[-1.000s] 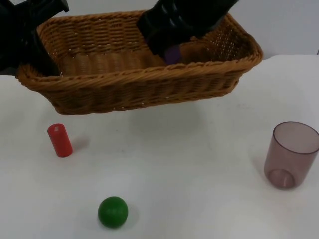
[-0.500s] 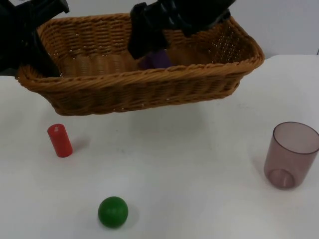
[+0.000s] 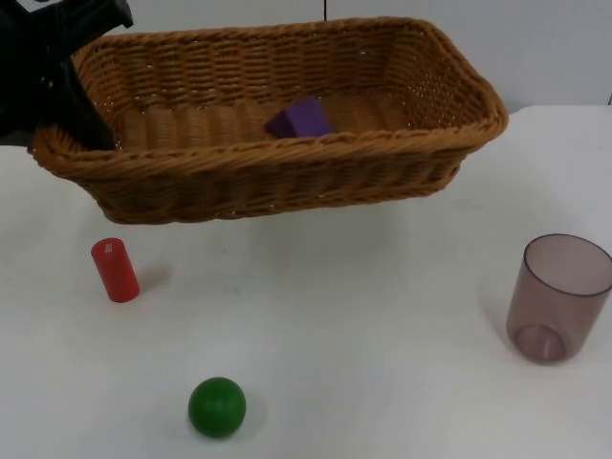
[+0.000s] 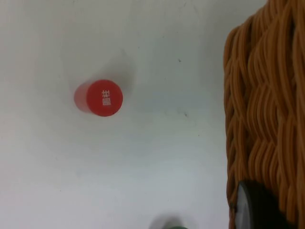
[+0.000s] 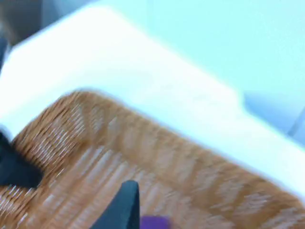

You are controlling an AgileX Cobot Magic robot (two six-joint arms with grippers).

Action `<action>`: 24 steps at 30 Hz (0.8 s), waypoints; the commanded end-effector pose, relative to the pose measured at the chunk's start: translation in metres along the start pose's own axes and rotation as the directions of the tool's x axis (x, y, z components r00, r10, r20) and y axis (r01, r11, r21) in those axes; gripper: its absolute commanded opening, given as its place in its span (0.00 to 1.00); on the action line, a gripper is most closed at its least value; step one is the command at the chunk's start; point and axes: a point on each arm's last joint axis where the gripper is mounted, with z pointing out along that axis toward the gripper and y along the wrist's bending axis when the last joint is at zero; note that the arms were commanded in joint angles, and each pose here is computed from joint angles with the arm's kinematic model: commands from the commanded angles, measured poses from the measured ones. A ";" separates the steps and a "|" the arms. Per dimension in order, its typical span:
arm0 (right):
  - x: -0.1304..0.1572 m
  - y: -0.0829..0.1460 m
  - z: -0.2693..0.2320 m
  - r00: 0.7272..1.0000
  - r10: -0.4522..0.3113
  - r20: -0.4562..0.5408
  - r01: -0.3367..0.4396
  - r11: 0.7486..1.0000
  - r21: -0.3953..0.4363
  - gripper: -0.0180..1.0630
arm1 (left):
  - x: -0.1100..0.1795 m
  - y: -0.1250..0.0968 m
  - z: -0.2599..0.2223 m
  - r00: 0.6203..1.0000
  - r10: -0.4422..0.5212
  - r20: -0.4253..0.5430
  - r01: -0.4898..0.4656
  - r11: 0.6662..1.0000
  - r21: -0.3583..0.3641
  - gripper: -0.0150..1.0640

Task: Pick up the basket with the left hand and place the triangular block into the basket with the right hand.

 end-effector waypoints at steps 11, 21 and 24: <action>0.006 -0.104 -0.118 0.981 0.165 0.105 -0.190 0.927 0.324 0.98 | -0.003 -0.004 -0.003 0.999 0.005 0.038 -0.006 1.000 0.026 0.01; 0.051 -0.110 -0.160 0.977 0.202 0.074 -0.214 0.876 0.432 0.98 | -0.014 -0.007 0.003 0.995 0.039 0.086 -0.043 0.998 0.038 0.01; 0.057 -0.103 -0.167 0.976 0.204 0.079 -0.218 0.877 0.428 0.98 | -0.026 -0.014 0.024 0.998 0.062 0.006 -0.062 0.994 0.087 0.01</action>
